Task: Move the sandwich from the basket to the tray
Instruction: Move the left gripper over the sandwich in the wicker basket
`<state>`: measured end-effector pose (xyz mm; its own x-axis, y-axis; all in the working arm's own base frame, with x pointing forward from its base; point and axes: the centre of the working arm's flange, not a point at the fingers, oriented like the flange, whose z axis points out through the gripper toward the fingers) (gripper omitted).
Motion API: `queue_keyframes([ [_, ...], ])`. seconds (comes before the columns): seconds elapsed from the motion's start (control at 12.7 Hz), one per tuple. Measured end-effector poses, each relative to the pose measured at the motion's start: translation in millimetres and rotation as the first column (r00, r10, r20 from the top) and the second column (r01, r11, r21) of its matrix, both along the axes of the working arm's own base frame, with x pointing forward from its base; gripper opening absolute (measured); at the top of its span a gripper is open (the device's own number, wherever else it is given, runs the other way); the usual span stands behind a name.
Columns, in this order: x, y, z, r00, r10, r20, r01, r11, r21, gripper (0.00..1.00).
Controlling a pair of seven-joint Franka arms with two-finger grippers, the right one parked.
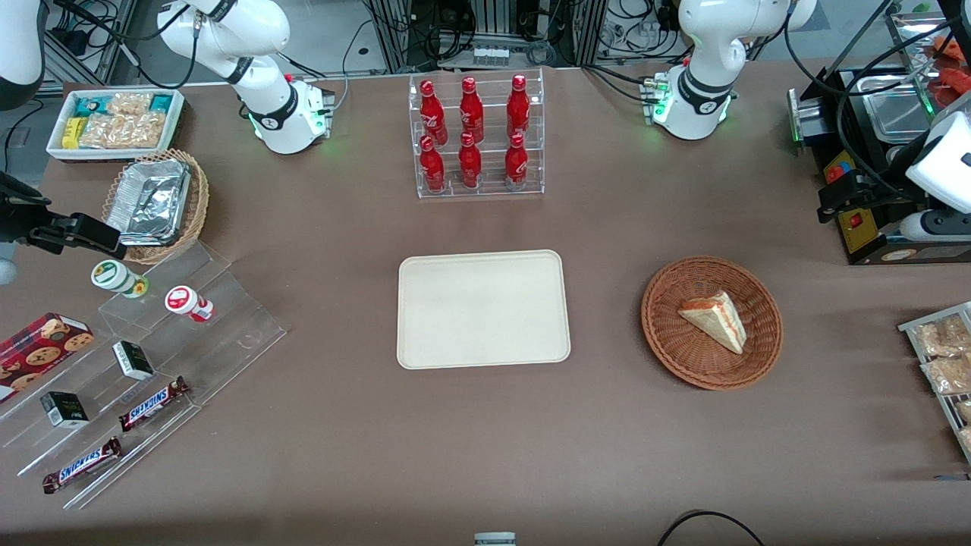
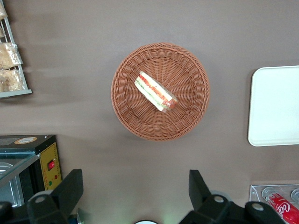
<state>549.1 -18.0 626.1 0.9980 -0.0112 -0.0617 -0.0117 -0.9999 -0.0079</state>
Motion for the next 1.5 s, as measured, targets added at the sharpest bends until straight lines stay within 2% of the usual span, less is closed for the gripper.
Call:
queue_keyframes([
  [0.31,1,4,-3,1.0,0.007,-0.005,-0.007,1.0,-0.001,1.0],
  [0.63,18,-5,-34,1.0,0.016,-0.015,-0.016,1.0,-0.002,1.0],
  [0.94,35,-28,-90,0.996,0.082,0.022,-0.082,0.997,-0.002,1.0],
  [1.1,39,-30,-123,0.991,0.123,0.056,-0.122,0.992,-0.01,1.0],
  [1.42,32,-34,-194,0.959,0.264,0.1,-0.263,0.964,-0.029,1.0],
  [1.5,27,-34,-214,0.948,0.303,0.098,-0.301,0.953,-0.031,1.0],
])
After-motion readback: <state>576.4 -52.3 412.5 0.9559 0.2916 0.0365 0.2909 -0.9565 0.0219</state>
